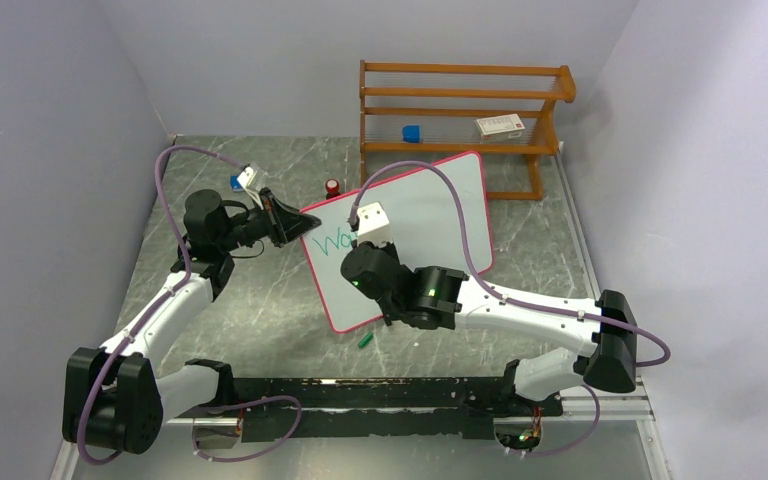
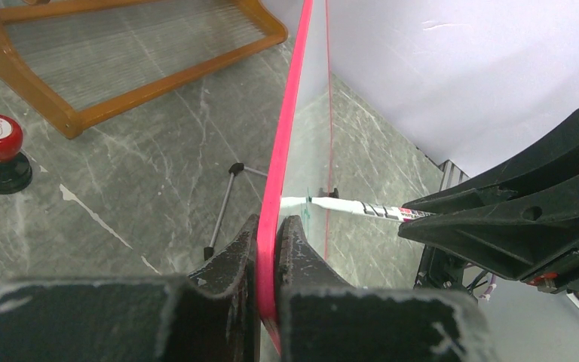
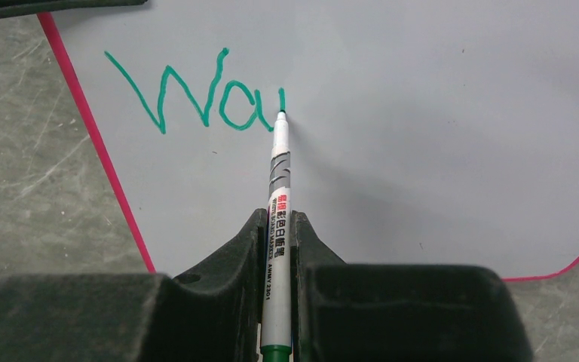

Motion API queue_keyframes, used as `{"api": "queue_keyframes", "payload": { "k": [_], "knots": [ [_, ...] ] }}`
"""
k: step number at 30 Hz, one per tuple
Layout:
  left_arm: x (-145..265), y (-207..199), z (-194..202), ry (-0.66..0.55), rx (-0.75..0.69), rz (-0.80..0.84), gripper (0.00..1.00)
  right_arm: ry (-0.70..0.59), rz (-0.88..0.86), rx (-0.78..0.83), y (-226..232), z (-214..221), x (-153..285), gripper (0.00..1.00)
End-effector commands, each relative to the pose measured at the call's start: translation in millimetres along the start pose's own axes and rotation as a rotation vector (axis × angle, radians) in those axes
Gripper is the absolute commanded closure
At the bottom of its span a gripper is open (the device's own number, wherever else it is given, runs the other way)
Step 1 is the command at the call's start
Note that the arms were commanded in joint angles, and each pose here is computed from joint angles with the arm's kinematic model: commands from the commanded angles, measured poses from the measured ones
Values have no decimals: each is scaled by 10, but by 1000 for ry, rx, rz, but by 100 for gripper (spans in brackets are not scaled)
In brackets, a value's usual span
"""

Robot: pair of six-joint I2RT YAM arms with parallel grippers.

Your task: Write a sentence on the whiteboard

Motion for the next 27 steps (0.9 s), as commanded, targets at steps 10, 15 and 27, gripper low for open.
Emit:
{"api": "queue_keyframes", "payload": {
  "k": [10,15,27],
  "knots": [
    [-2,291,290,92,-43,-110,95,73,-8,10,35,171,-63,100],
    [-3,291,292,92,-39,-109,95,71,-16,10,46,153,-64,100],
    [-4,295,294,91,-38,-110,95,70,-19,5,52,162,-71,100]
  ]
}}
Point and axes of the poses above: each gripper's point midway between its finger pads, its own x axis back along the fingers, its own y axis along the line the jaws close on, z = x × y, the point moved 8 cm from there along x, back along the fingers, and after that the axes turned 14 degrees about x, right-handed, at the moved point
